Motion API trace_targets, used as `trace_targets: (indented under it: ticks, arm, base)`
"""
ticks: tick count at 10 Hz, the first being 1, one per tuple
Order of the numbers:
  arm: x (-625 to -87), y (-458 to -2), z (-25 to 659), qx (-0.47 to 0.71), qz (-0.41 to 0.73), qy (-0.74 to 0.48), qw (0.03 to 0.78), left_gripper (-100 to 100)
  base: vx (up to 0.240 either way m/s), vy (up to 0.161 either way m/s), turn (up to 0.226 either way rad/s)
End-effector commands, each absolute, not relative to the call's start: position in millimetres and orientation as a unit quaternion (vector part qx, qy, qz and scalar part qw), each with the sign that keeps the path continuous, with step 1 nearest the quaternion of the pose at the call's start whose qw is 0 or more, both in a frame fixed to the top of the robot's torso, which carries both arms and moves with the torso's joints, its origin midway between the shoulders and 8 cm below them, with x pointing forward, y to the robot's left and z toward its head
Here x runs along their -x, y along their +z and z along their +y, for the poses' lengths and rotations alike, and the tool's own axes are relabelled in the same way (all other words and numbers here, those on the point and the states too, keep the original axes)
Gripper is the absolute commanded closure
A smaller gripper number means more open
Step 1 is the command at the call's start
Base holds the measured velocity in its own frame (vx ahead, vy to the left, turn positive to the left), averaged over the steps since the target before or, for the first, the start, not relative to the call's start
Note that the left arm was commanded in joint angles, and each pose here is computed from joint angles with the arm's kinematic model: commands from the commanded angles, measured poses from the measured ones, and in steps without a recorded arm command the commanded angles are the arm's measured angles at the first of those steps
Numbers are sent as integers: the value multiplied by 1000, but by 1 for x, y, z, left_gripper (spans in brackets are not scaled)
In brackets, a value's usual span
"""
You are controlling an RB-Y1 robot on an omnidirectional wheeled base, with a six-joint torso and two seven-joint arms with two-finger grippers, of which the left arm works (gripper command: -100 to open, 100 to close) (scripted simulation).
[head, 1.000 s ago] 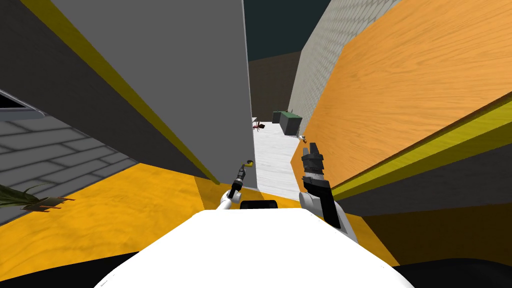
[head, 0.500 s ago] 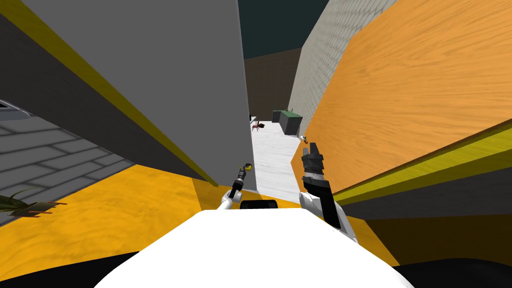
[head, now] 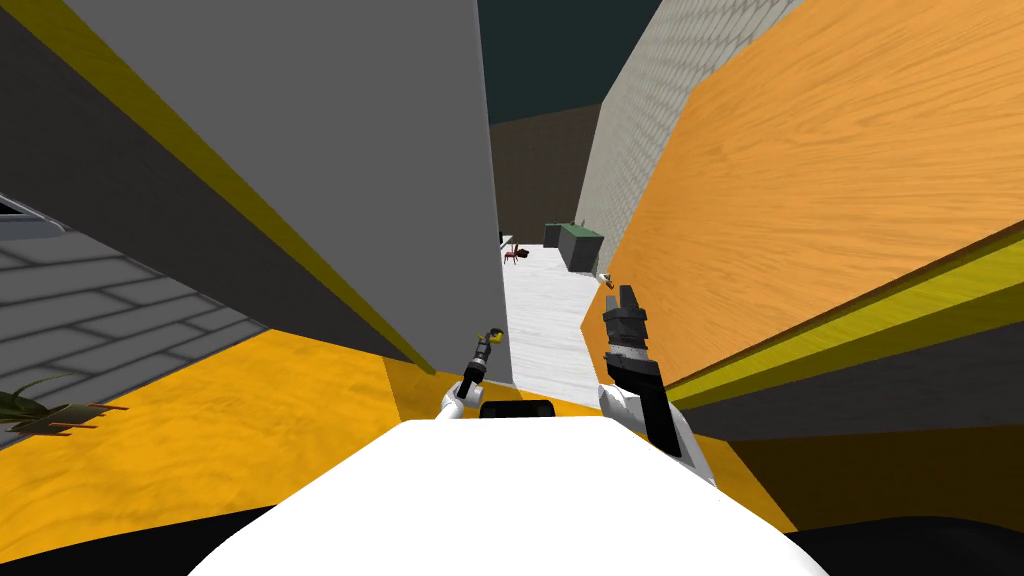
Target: Push the door open
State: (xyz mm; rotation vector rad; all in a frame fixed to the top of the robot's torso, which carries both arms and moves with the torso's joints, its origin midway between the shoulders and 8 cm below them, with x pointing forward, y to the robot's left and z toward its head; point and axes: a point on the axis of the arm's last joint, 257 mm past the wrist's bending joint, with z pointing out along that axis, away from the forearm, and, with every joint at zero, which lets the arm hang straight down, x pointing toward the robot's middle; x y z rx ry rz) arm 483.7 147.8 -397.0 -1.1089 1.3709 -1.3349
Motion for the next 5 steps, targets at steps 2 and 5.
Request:
trace_targets:
  ticks: [2, 5]
  arm:
    - [-490, -395, 166, 451, 549, -532, 461, 100]
    - [-492, -394, 182, 457, 544, -523, 471, 100]
  base:
    - [155, -68, 37]
    - [174, -84, 40]
